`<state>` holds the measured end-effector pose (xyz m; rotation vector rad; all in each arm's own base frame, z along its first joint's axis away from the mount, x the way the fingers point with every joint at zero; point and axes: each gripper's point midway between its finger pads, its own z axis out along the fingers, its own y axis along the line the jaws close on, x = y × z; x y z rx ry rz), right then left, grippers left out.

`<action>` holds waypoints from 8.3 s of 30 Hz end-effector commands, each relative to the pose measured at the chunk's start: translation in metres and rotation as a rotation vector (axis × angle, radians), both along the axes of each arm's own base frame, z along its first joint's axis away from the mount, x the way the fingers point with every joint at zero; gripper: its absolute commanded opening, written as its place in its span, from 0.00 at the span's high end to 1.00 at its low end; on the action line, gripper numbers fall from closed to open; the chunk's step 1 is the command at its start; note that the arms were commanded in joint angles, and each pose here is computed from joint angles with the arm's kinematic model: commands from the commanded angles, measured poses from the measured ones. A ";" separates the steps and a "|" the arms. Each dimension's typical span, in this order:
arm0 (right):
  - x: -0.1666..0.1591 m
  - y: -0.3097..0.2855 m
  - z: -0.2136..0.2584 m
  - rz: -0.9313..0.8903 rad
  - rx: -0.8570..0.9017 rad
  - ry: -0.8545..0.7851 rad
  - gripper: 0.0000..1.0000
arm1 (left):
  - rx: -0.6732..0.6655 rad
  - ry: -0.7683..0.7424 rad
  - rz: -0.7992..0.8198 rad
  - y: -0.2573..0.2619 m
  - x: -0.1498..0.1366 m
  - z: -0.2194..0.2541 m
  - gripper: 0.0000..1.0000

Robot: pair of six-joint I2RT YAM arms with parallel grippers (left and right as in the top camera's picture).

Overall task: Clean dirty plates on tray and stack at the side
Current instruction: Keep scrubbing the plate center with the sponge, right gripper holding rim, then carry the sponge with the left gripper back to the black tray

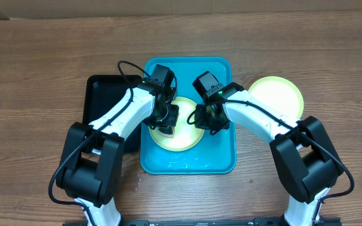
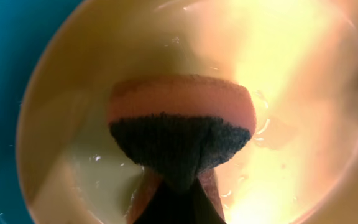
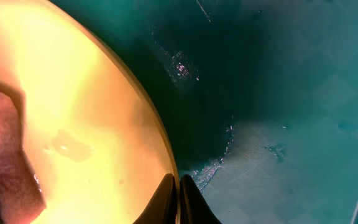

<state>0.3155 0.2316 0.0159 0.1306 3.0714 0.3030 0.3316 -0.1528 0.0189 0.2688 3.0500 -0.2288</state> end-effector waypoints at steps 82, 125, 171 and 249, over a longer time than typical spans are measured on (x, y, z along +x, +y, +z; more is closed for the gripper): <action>0.000 0.002 0.007 0.006 0.010 -0.021 0.96 | -0.021 -0.061 0.055 0.007 0.028 0.033 0.96; 0.001 0.005 0.007 0.026 0.014 -0.030 0.96 | -0.089 0.025 -0.035 -0.016 0.040 0.057 0.96; 0.000 0.005 0.007 0.034 0.013 -0.031 0.96 | -0.245 0.034 0.033 0.052 0.026 0.107 0.96; 0.000 0.005 0.007 0.036 0.012 -0.031 0.58 | 0.205 -0.410 0.700 0.239 -0.006 0.221 0.00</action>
